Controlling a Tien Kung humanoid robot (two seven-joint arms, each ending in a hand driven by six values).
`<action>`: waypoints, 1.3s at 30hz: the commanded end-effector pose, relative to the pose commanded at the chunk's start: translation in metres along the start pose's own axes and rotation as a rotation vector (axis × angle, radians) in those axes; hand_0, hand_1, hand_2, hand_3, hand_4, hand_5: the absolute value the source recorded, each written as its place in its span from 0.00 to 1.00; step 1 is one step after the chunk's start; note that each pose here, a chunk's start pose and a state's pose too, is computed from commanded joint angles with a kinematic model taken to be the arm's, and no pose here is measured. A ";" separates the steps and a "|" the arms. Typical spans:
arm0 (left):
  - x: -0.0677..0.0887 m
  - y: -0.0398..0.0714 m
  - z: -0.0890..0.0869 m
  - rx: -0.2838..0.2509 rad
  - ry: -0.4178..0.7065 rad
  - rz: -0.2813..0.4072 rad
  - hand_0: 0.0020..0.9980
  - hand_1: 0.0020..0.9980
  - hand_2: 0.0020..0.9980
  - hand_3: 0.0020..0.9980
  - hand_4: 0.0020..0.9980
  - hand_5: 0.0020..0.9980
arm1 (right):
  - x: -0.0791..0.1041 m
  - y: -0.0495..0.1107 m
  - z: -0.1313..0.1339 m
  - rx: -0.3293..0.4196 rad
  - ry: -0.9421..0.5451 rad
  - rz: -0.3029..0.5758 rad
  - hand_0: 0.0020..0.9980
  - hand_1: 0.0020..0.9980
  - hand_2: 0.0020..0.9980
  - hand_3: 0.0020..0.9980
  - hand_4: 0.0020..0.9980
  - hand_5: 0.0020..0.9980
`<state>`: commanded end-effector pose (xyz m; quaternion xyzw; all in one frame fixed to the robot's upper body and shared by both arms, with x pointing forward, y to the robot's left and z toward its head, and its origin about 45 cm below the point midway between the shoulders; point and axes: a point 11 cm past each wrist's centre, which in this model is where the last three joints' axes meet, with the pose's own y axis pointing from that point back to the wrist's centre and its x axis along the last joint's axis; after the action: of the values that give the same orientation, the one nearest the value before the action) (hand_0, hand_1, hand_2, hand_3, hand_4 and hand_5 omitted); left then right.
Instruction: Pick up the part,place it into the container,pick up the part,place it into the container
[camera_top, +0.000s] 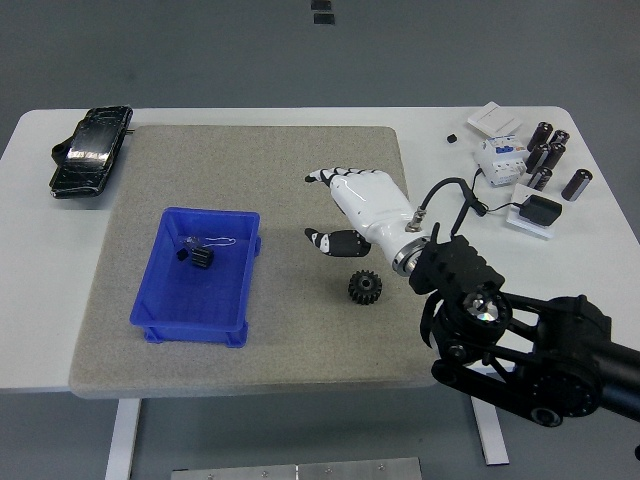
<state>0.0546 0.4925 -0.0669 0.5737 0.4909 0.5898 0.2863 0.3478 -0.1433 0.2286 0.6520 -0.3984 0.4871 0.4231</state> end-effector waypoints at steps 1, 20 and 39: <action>0.000 0.000 0.000 -0.001 0.001 0.000 0.74 0.71 0.71 0.60 0.67 0.40 | -0.003 0.002 0.007 -0.019 0.013 -0.016 0.55 0.73 0.85 0.92 0.76 0.37; 0.002 0.000 0.000 -0.003 0.000 0.007 0.74 0.71 0.70 0.60 0.66 0.40 | -0.066 0.029 0.033 -0.091 -0.013 -0.204 0.46 0.70 0.88 0.93 0.78 0.40; 0.002 0.000 0.001 -0.007 -0.002 0.007 0.74 0.71 0.70 0.59 0.66 0.40 | -0.088 0.026 0.033 -0.082 -0.004 -0.238 0.42 0.65 0.84 0.88 0.81 0.43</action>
<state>0.0557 0.4945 -0.0661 0.5748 0.4866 0.5921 0.2868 0.3155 -0.1736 0.1419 0.6778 -0.3386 0.4152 0.5035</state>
